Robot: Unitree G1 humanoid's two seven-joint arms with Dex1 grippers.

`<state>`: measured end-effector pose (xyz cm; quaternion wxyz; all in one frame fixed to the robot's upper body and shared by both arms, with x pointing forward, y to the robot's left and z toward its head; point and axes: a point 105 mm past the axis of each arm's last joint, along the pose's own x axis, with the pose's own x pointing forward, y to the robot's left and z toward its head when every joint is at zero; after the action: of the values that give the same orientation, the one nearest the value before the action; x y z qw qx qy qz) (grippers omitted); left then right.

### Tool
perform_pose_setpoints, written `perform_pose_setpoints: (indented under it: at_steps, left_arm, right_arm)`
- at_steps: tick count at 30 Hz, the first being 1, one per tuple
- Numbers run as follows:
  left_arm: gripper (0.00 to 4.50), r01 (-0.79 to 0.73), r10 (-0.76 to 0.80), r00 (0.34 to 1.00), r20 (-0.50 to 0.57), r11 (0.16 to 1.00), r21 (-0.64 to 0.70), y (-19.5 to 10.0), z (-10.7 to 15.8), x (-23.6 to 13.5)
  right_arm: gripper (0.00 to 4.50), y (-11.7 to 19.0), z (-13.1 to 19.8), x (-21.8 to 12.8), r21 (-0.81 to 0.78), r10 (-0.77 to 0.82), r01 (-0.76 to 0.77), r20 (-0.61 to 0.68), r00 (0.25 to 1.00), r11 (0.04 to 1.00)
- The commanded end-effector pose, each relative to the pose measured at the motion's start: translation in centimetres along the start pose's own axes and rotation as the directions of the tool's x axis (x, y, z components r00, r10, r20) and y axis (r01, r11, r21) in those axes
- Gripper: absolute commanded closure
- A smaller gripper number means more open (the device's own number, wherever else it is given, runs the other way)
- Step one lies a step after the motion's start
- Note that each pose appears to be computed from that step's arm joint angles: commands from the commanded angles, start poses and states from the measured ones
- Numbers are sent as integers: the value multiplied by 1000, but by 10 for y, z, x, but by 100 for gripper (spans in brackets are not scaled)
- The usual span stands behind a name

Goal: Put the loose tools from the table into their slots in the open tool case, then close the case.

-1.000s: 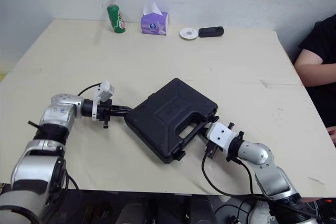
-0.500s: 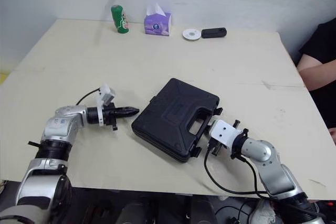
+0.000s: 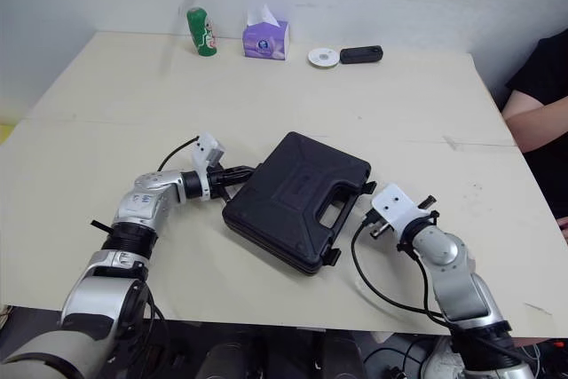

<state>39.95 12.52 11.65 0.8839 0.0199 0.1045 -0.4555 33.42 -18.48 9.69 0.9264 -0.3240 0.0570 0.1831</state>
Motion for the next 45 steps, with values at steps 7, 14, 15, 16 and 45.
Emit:
perform_pose_setpoints:
  at_steps: [7, 14, 15, 16, 45]
  left_arm:
    - [440, 36, -31, 993, 113, 998, -43, -6, 6, -15]
    - [440, 3, -1, 997, 77, 1000, -18, -11, -1, -36]
    - [440, 2, 0, 997, 77, 1000, -18, -12, -1, -41]
    - [440, 2, -1, 997, 76, 1000, -15, -14, -1, -45]
    - [440, -15, -12, 995, 98, 964, 265, -51, 108, -23]
  right_arm:
    - [450, 41, 46, 7, -45, 139, -132, 219, 966, 990]
    - [450, 66, 64, 0, -60, 268, -262, 296, 917, 963]
    - [450, 69, 67, 0, -66, 279, -272, 304, 911, 960]
    - [450, 70, 69, 0, -76, 288, -278, 310, 906, 958]
    - [450, 18, 31, -58, 186, 310, -359, 246, 918, 915]
